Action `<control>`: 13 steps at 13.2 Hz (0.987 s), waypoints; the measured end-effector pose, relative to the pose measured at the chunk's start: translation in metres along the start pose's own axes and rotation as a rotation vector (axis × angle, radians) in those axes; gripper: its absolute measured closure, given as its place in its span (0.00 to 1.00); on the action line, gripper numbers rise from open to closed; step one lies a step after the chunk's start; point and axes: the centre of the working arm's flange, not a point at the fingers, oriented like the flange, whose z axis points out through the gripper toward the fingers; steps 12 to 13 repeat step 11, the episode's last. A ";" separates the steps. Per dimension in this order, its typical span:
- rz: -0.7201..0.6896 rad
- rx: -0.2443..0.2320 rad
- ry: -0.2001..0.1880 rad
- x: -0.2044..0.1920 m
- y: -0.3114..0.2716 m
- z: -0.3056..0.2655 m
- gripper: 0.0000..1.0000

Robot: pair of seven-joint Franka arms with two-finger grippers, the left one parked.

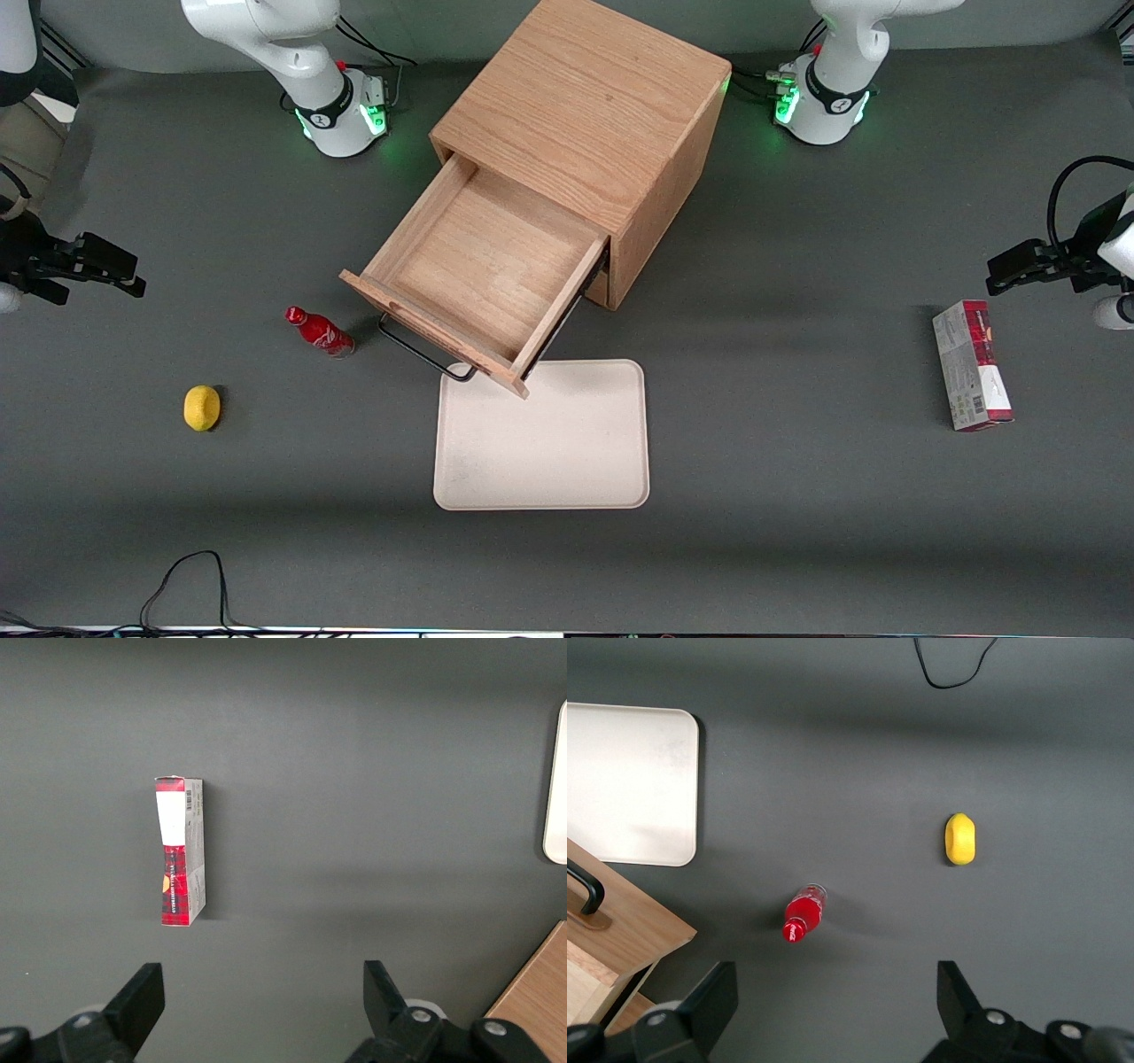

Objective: Open upper drawer

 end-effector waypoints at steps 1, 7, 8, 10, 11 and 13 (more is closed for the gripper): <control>0.000 -0.001 0.000 0.000 0.000 0.000 0.00; 0.004 -0.019 -0.003 0.000 0.004 0.000 0.00; 0.004 -0.019 -0.003 0.000 0.004 0.000 0.00; 0.005 -0.020 -0.004 -0.001 0.004 0.001 0.00; 0.005 -0.020 -0.004 -0.001 0.004 0.001 0.00; 0.005 -0.020 -0.004 -0.001 0.004 0.001 0.00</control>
